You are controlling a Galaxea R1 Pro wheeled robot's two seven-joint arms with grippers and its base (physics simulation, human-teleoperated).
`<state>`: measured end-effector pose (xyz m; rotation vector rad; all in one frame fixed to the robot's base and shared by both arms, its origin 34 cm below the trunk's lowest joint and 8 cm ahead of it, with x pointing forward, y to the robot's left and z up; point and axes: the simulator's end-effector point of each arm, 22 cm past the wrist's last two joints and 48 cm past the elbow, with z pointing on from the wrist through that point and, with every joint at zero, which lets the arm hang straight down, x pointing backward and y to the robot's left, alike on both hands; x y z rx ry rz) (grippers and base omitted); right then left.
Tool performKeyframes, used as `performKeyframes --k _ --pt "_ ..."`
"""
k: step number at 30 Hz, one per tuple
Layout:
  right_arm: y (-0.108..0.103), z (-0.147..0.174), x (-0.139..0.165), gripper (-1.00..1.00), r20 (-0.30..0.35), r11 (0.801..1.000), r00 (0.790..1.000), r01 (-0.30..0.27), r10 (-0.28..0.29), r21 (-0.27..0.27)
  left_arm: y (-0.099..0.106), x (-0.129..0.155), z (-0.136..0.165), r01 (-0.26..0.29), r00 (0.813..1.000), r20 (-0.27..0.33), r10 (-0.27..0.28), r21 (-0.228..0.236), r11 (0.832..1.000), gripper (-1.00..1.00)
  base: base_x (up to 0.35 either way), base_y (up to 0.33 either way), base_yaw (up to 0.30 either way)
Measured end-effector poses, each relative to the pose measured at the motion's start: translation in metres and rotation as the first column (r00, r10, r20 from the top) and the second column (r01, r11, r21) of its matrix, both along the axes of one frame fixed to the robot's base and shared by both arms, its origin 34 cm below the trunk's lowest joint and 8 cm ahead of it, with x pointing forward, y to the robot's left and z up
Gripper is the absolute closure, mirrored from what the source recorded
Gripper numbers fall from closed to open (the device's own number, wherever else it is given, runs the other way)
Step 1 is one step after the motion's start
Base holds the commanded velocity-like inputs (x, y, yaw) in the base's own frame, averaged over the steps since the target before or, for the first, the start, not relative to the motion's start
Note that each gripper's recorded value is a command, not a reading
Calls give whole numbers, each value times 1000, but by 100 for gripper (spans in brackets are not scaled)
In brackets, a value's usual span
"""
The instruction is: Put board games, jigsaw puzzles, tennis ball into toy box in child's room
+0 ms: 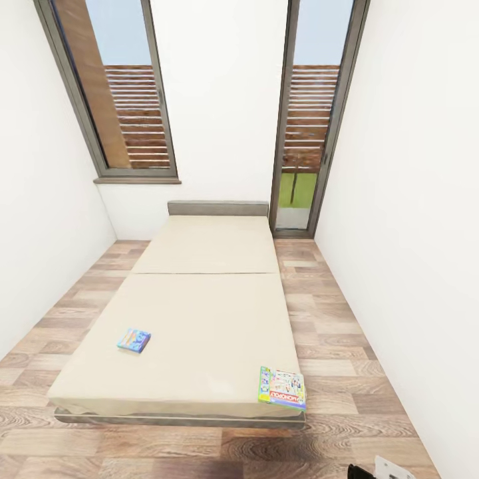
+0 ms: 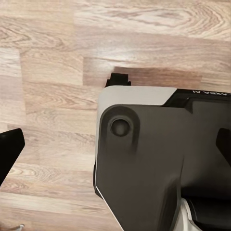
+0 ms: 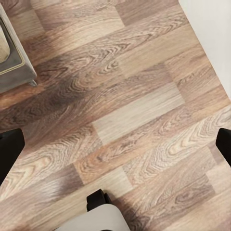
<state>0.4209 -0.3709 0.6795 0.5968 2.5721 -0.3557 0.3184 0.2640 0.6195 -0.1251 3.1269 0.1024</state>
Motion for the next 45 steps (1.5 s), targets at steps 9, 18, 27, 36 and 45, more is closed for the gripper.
performKeyframes --k 9,18,27,36,45 --pt "-1 0 0 -100 -1 1000 1000 1 -1 -1 0 0 0 0 1000 0 0 0 1000 -100 0 0 0" --pt "-1 1 1 -100 4 1000 1000 1 -1 -2 0 0 0 0 1000 -1 0 0 1000 -100 0 0 0" --pt "-1 1 1 -100 6 1000 1000 2 -2 -2 0 0 0 -1 1000 -2 1 -1 1000 -100 0 0 0" --pt "-1 1 1 -100 7 1000 1000 2 -2 -3 -1 0 0 -1 1000 -2 1 -1 1000 -100 0 0 0" --pt "-1 1 1 -100 7 1000 1000 2 -2 -4 -3 0 0 -1 1000 -2 1 -4 1000 -100 0 0 0"
